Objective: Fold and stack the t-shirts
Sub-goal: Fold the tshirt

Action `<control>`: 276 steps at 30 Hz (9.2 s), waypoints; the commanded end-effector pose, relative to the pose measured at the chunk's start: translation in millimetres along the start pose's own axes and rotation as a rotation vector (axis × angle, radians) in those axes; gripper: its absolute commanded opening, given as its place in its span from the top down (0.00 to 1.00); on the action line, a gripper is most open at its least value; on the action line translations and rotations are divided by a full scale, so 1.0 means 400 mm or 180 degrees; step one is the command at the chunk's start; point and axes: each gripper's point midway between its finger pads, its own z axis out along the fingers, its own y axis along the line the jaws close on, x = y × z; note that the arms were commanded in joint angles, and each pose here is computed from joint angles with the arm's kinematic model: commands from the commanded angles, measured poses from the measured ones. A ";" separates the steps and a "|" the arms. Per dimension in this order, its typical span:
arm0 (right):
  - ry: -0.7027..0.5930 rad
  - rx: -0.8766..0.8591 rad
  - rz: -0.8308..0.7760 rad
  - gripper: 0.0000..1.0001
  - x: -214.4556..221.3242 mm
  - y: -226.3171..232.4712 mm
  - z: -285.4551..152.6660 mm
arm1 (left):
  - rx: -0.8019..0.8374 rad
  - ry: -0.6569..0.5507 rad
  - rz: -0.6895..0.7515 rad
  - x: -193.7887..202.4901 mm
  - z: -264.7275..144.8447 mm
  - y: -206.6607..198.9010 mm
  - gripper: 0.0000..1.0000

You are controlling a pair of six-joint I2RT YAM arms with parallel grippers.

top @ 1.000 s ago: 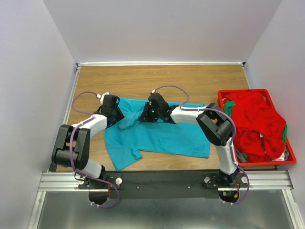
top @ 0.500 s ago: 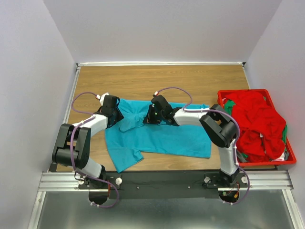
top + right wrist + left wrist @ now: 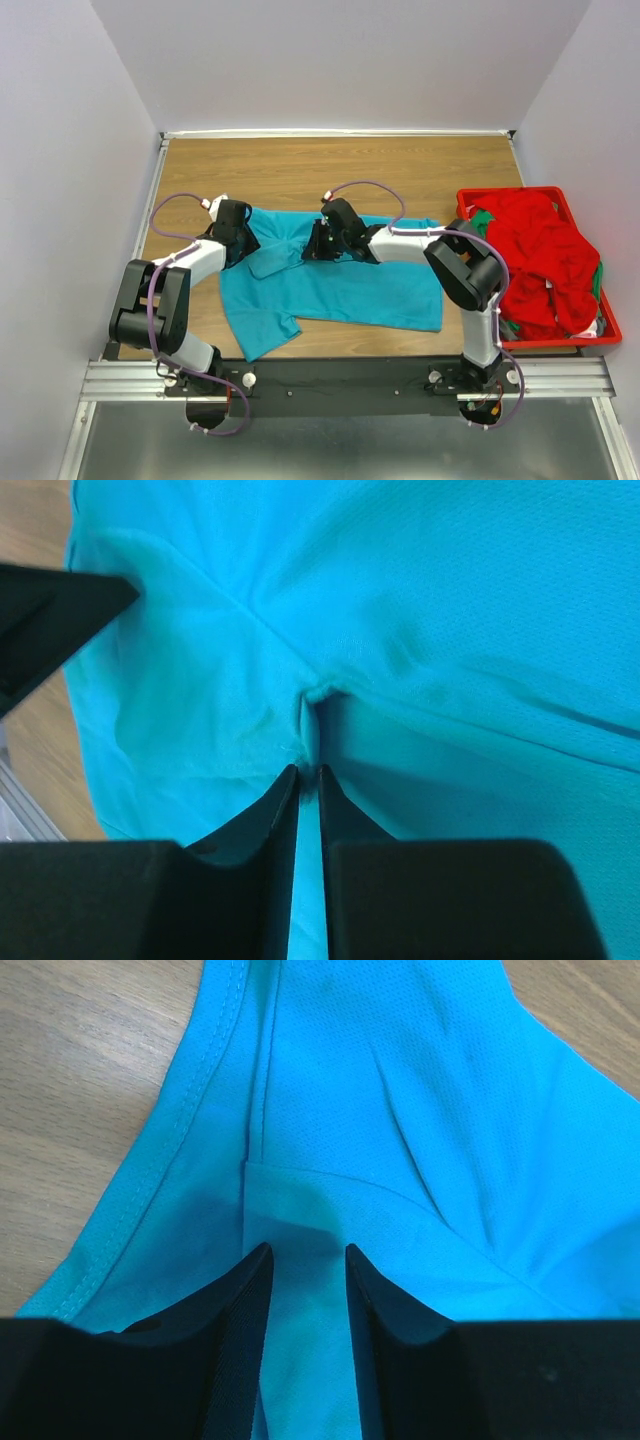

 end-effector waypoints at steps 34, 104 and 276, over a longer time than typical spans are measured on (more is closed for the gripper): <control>-0.0955 0.1727 0.0088 0.57 -0.345 -0.635 -0.430 | -0.0398 0.0088 -0.0083 -0.192 0.150 0.072 0.51; -0.0732 0.0997 -0.0103 0.53 -0.288 -0.422 -0.446 | -0.0289 0.0012 0.0065 -0.212 0.129 0.055 0.50; 0.0084 0.2490 0.0845 0.99 0.027 -0.710 -0.562 | -0.0509 0.0473 0.0661 0.056 -0.082 0.133 1.00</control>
